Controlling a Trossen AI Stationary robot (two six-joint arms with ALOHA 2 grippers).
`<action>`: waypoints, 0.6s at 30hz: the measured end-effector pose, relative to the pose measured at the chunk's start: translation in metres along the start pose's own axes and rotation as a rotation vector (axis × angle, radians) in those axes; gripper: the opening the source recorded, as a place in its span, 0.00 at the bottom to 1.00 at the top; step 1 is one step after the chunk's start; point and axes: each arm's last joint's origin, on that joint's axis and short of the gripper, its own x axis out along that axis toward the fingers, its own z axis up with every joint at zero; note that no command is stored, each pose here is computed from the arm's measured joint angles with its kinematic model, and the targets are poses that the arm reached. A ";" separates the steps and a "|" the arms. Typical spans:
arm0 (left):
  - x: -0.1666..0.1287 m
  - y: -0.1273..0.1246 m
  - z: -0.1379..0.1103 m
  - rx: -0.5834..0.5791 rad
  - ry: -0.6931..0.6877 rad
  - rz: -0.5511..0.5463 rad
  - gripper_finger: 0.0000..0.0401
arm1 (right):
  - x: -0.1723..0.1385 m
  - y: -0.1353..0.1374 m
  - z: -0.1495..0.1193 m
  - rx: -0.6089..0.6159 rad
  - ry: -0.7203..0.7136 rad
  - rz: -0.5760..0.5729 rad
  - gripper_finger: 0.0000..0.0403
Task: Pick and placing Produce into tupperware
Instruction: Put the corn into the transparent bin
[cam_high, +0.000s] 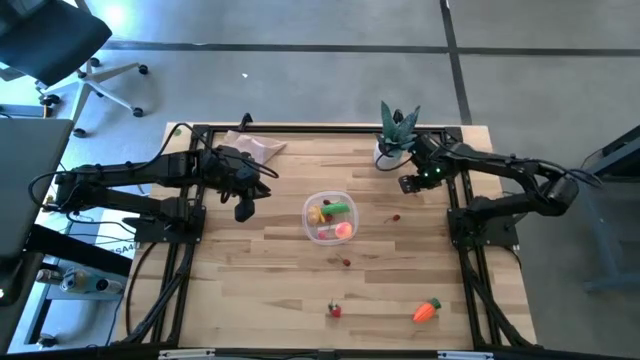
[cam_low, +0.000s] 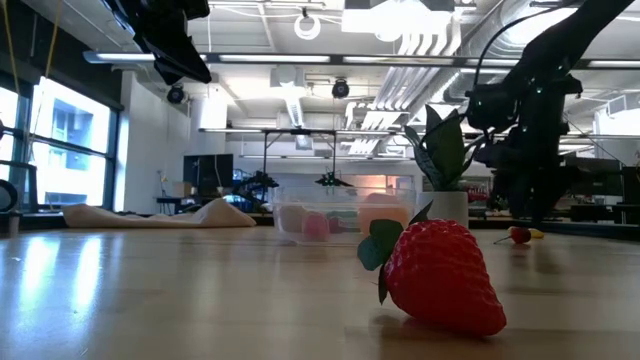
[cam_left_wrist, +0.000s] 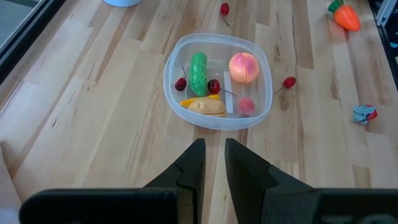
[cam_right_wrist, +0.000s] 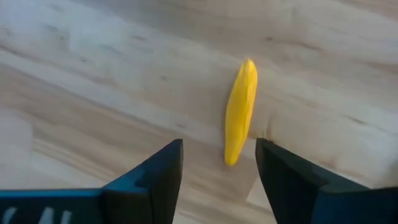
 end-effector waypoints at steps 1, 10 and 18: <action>0.000 0.000 0.000 0.000 0.000 0.000 0.13 | 0.001 0.000 0.001 0.006 -0.006 0.001 0.49; 0.000 0.000 0.000 0.000 0.000 0.000 0.13 | 0.015 0.000 0.007 0.006 0.011 -0.059 0.44; 0.000 0.000 0.000 0.000 0.000 0.000 0.13 | 0.023 0.000 0.010 0.005 0.013 -0.096 0.43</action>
